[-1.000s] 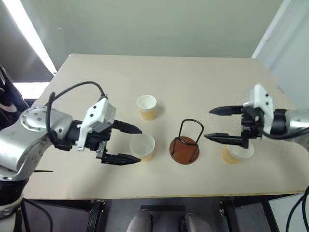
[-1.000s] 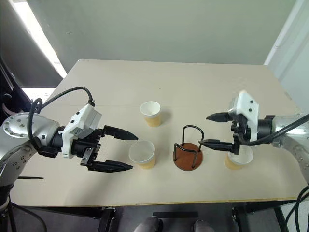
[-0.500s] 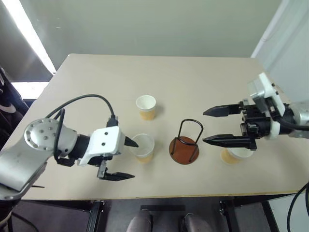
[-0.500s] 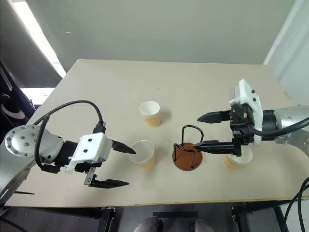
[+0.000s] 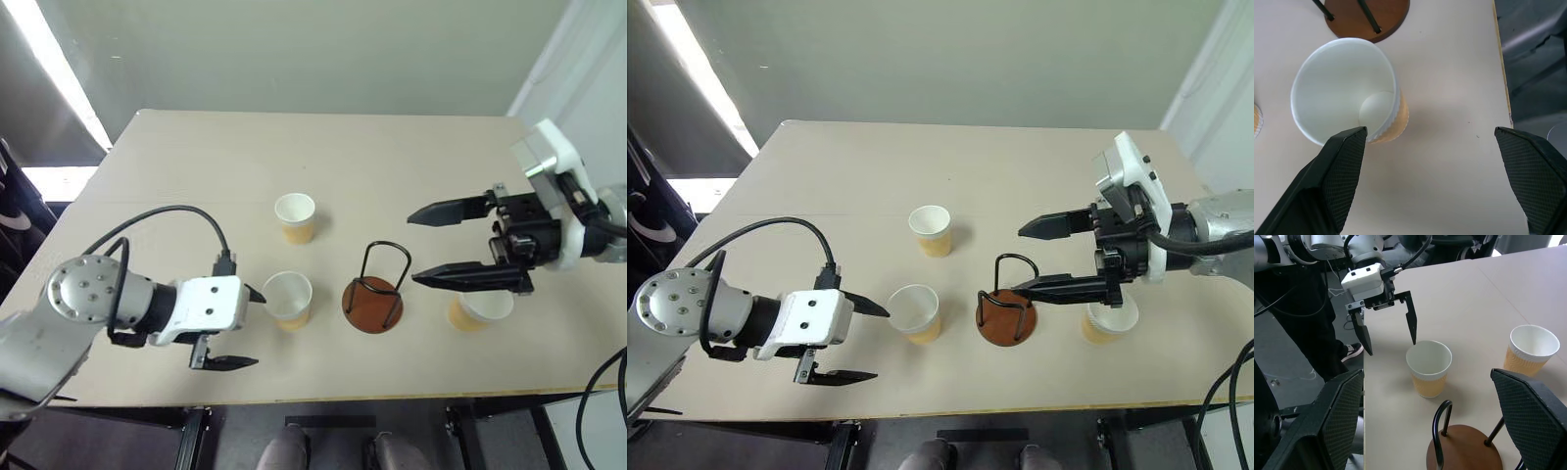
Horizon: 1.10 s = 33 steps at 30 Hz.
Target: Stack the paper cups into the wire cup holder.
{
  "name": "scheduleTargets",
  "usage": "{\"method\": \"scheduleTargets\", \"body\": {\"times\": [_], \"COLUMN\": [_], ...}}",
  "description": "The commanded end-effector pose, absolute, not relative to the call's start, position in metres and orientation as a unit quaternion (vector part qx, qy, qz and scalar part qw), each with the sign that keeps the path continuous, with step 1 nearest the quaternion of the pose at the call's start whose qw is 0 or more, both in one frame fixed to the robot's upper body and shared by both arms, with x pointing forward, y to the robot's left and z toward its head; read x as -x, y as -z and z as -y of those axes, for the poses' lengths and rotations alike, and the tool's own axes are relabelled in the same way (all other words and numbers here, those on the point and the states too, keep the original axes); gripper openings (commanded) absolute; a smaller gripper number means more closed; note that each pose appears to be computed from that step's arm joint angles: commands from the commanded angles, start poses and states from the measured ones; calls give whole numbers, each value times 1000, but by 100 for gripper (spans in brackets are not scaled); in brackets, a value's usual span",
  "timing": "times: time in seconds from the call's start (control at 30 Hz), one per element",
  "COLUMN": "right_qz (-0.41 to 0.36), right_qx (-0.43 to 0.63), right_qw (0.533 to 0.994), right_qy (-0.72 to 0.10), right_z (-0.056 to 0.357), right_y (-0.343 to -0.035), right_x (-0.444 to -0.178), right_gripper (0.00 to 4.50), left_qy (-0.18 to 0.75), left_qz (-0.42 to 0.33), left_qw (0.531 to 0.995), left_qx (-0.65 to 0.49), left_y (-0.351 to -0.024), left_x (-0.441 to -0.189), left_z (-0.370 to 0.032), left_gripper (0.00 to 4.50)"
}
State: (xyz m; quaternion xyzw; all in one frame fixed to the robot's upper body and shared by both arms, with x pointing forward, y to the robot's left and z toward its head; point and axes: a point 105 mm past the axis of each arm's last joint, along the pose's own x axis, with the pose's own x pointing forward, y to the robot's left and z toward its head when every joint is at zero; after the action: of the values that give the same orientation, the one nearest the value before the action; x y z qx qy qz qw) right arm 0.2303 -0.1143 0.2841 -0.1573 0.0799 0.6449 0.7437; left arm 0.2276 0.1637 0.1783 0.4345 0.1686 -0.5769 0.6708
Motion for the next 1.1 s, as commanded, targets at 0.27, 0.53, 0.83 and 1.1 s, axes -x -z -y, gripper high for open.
{"method": "scheduleTargets", "body": {"times": [0.27,0.53,0.83,1.1], "right_qz": [-74,-76,-81,-92], "right_qx": [172,174,173,173], "right_qw": [742,745,752,752], "right_qy": [-644,-639,-631,-629], "right_z": [115,117,120,124], "right_y": [-291,-289,-284,-274], "right_x": [-226,-227,-229,-226], "right_gripper": [422,422,428,428], "left_qy": [572,568,587,635], "left_qz": [-144,-132,-129,-130], "left_qw": [654,657,650,613], "left_qx": [-474,-477,-464,-452], "left_y": [-176,-176,-162,-162], "left_x": [-238,-247,-254,-250], "left_z": [-155,-150,-140,-134], "left_gripper": [450,450,409,130]}}
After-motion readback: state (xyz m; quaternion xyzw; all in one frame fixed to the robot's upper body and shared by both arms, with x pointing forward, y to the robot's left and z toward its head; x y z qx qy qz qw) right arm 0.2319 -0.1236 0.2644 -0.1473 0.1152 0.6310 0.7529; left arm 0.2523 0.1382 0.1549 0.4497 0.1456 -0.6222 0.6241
